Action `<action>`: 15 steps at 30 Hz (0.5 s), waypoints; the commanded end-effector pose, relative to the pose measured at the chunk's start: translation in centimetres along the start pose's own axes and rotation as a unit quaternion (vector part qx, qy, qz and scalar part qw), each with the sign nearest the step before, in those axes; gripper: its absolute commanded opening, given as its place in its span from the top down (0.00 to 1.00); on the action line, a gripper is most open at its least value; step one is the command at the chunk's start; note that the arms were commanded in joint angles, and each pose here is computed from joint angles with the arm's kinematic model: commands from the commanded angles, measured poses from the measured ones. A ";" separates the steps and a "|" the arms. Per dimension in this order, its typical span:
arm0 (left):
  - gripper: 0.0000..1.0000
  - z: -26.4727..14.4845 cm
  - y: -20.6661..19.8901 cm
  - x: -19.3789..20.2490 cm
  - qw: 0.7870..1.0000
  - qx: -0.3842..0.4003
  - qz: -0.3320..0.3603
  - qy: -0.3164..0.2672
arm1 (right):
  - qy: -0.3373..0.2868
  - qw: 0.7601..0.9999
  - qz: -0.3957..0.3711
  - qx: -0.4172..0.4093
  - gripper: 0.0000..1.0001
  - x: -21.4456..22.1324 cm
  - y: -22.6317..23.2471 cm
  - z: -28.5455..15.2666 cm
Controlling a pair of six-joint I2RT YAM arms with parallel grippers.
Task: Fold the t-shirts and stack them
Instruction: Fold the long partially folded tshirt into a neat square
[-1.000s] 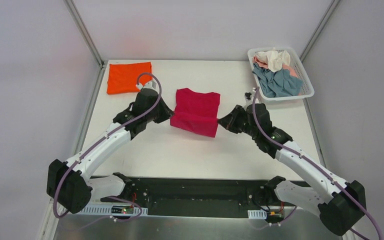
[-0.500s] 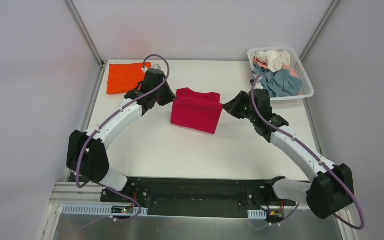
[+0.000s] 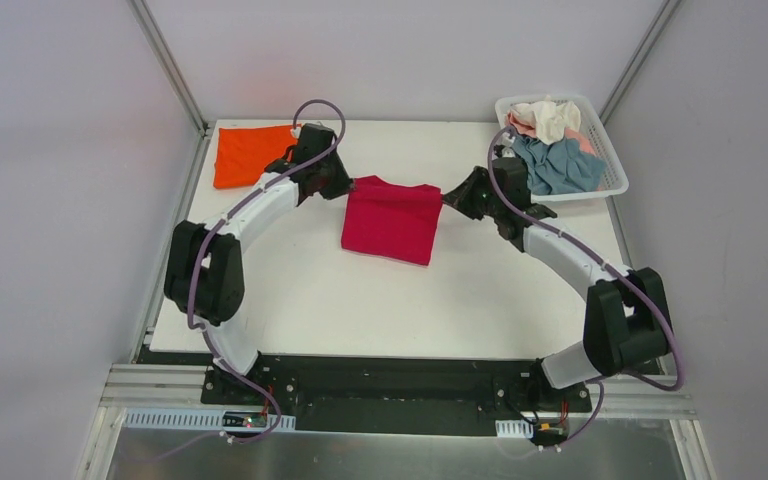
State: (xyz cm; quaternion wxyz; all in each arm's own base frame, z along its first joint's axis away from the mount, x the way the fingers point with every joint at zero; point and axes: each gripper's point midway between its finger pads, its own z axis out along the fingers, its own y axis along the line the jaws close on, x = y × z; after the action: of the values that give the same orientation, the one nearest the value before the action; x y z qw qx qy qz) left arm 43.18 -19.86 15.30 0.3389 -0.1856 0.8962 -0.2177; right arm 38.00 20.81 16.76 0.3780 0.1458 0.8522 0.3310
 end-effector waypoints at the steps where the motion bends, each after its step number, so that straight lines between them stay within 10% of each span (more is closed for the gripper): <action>1: 1.00 1.2 -0.1 -2.1 1.000 0.006 -0.004 -0.007 | -0.036 0.999 0.000 -0.019 1.00 -3.2 1.4 1.4; 15: 1.00 6.3 0.6 -2.2 0.999 0.013 -0.016 0.039 | -0.024 1.000 0.016 0.009 1.00 -3.9 -1.2 6.3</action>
State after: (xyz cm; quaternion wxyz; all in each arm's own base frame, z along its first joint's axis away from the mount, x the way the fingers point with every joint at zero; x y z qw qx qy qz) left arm 47.33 -20.20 11.18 0.2934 -0.1948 0.9073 -0.2299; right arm 42.77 20.80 12.89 0.3582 0.1675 0.8632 0.3138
